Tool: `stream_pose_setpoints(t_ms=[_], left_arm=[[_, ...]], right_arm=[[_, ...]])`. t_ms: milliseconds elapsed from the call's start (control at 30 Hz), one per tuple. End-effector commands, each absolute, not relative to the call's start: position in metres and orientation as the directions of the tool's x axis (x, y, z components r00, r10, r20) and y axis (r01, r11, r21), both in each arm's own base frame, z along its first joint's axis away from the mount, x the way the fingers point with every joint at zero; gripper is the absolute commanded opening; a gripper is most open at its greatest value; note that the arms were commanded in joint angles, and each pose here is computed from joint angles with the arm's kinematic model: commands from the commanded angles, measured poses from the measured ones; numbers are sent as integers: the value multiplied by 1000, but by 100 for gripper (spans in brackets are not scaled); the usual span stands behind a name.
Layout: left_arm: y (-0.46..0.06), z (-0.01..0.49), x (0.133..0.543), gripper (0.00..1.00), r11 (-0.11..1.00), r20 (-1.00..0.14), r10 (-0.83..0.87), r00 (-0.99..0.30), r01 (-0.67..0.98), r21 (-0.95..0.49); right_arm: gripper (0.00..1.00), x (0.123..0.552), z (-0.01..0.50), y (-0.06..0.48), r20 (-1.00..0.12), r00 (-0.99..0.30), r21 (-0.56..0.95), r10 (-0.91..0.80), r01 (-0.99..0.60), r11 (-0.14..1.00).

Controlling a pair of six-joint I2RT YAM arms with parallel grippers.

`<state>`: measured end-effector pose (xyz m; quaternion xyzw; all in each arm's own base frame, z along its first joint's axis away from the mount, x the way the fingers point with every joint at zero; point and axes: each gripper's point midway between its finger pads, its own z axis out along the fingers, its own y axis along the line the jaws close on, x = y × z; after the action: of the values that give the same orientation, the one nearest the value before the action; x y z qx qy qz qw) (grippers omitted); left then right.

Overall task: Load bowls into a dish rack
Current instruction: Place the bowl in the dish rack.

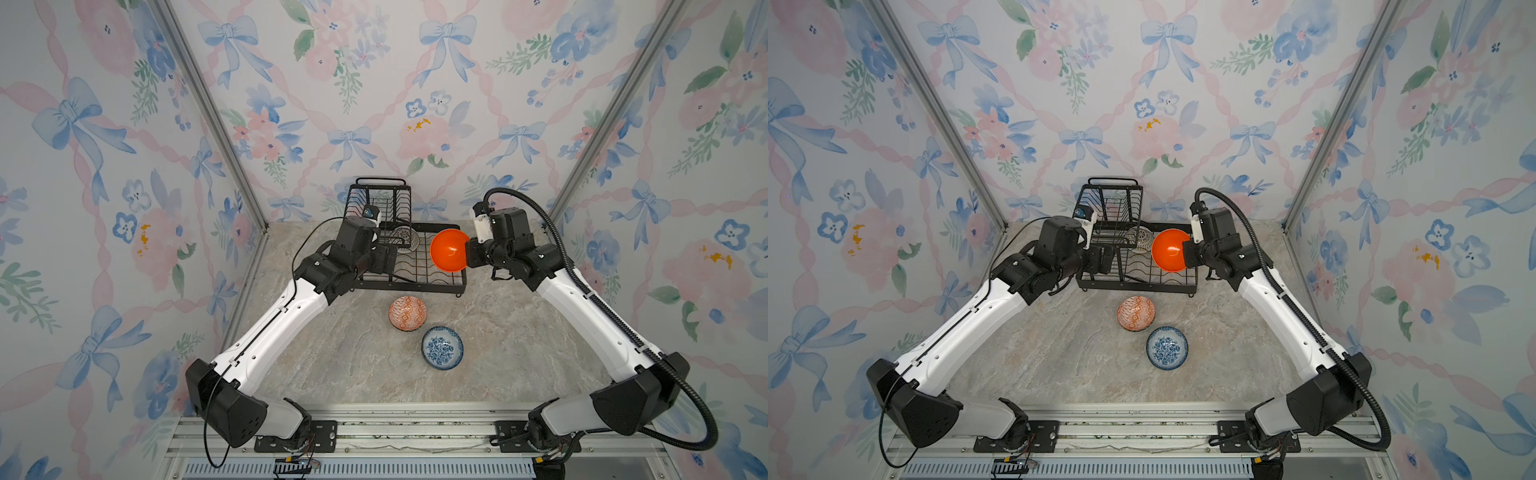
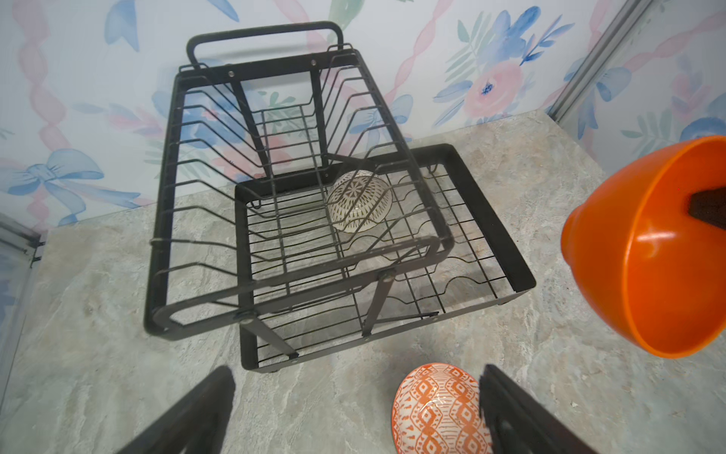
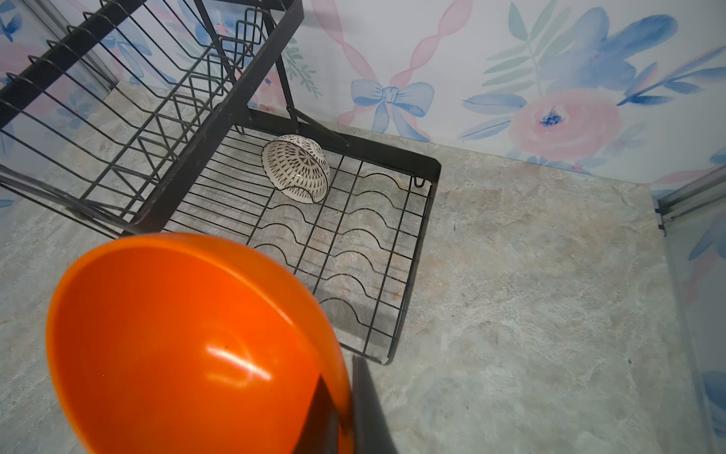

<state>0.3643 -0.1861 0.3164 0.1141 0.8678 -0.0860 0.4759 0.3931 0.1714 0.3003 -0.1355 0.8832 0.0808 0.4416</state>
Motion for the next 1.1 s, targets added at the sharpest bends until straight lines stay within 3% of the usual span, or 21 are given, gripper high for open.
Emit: stream_pose_setpoints(t_ms=[0, 367, 1067], left_arm=[[-163, 310, 355, 98, 972, -846, 54, -530, 222, -76], [-129, 250, 329, 98, 982, -773, -6, -634, 141, -123], [-106, 201, 319, 98, 988, -696, -38, -717, 79, -135]], right_arm=[[0, 398, 315, 170, -845, -509, 1, -164, -309, 951], [0, 408, 300, 169, -836, -523, 3, -165, -304, 953], [0, 456, 279, 169, -871, -461, -54, -173, -260, 964]])
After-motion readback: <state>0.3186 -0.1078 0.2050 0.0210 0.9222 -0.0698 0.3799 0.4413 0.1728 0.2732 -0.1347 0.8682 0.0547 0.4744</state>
